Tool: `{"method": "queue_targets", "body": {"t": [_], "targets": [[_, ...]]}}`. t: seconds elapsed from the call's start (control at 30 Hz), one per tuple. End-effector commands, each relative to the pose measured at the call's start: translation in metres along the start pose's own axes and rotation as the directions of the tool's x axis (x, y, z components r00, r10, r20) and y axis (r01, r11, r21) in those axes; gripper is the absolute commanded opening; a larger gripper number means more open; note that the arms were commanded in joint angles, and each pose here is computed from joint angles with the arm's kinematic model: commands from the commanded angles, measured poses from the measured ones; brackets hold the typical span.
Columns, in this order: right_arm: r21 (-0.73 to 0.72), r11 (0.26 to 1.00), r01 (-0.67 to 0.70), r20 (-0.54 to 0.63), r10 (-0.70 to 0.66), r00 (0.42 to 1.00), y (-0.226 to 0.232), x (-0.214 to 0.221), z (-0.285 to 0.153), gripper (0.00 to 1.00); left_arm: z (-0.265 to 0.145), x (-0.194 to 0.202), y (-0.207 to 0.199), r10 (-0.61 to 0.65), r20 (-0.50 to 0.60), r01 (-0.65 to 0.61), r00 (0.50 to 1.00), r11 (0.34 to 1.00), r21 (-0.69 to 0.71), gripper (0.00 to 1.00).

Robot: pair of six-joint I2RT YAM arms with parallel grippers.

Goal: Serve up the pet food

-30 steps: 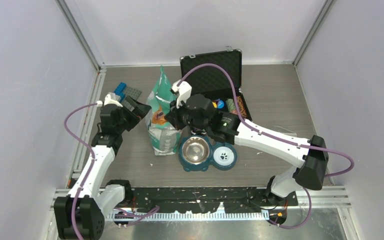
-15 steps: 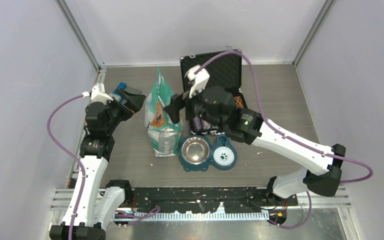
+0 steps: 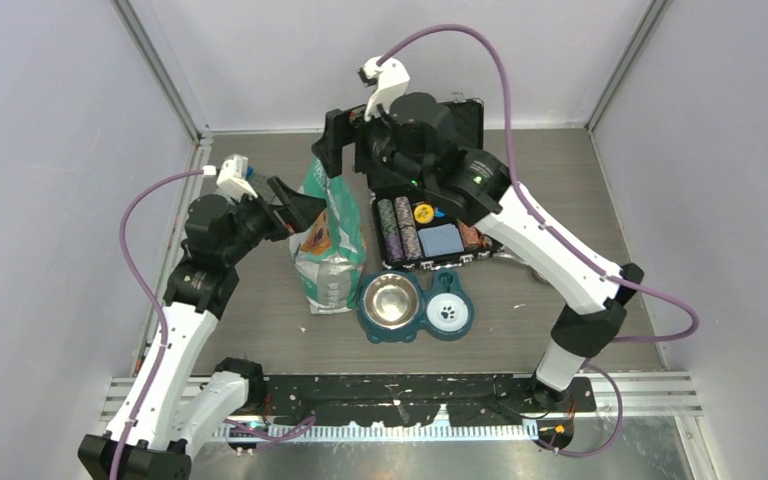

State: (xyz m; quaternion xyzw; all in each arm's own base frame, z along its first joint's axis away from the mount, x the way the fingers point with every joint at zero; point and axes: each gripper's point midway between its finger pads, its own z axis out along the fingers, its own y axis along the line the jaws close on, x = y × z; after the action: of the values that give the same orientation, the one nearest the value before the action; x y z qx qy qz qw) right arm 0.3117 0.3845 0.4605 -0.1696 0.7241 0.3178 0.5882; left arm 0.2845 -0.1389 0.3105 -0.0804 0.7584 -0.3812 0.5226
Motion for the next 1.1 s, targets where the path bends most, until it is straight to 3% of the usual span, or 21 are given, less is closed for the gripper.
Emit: {"method": "queue_targets", "body": {"t": [0.0,0.27,0.57,1.07], "targets": [[-0.031,0.999,0.009,-0.079,-0.011,0.997,0.003,0.014,0.004,0.97,-0.004,0.006,-0.023,0.088,-0.035,-0.085,0.995,0.993,0.082,0.99],[0.002,1.0,0.02,-0.148,-0.02,0.989,-0.008,0.039,0.006,1.0,-0.011,0.016,-0.031,0.159,-0.034,-0.155,0.987,0.983,0.096,0.99],[0.071,0.997,0.036,-0.15,-0.025,0.988,-0.027,0.041,0.002,0.86,-0.009,0.019,-0.027,0.17,-0.049,-0.166,0.984,0.983,0.076,0.99],[0.108,0.99,0.094,-0.219,-0.068,0.973,-0.041,0.056,-0.007,0.78,-0.006,0.021,-0.029,0.18,-0.059,-0.175,0.982,0.981,0.085,0.99]]}}
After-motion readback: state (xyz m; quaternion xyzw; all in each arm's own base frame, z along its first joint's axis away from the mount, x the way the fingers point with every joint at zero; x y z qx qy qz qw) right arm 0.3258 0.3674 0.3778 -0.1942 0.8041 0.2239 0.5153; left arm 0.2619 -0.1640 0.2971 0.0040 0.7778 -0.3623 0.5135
